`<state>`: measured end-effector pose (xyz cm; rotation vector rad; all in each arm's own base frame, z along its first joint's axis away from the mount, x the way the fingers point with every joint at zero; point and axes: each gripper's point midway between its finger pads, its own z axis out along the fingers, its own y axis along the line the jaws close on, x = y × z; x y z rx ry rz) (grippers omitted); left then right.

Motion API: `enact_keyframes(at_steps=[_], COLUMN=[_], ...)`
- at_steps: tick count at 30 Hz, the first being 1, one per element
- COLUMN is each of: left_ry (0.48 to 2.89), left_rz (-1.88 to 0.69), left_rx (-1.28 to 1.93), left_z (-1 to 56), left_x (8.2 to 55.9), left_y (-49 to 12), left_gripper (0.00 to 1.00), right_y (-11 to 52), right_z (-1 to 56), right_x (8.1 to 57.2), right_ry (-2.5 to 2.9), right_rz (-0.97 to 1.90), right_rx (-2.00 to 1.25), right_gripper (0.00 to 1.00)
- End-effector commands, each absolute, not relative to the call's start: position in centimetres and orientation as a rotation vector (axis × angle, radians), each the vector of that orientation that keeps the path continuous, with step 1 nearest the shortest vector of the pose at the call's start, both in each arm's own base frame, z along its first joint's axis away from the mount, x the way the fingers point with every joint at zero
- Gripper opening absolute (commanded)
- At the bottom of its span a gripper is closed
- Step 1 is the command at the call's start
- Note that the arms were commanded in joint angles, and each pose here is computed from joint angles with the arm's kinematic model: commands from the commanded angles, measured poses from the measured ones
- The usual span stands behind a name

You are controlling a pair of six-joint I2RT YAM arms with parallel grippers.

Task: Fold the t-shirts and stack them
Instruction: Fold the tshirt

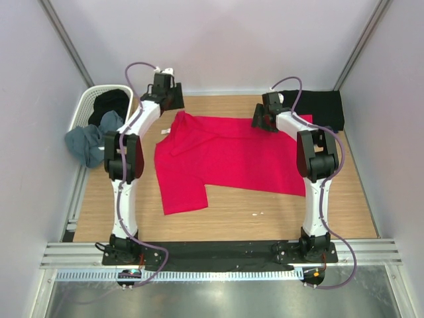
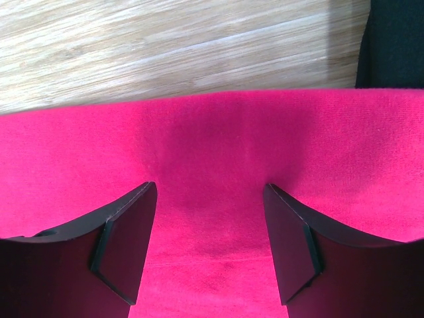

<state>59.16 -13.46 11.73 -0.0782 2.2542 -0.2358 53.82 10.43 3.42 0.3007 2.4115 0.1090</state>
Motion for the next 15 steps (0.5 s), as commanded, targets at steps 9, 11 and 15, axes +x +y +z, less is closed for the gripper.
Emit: enact_keyframes(at_steps=[9, 11, 15], left_ry=[2.22, 2.225, 2.232], left_rz=[-0.082, -0.067, -0.013], left_rx=[0.071, 0.072, 0.077], left_z=[9.6, 9.2, 8.4], left_x=[62.8, 62.9, 62.9], left_y=[-15.2, -15.1, -14.6], left_gripper=[0.38, 0.36, 0.36], right_y=[9.1, 8.8, 8.4], right_z=[3.0, 2.4, 2.1], right_x=[53.6, 53.1, 52.7], right_ry=[2.415, 2.43, 2.436], right_rz=[0.011, -0.006, -0.029], right_rx=[0.3, 0.299, 0.3], right_gripper=[0.71, 0.7, 0.7])
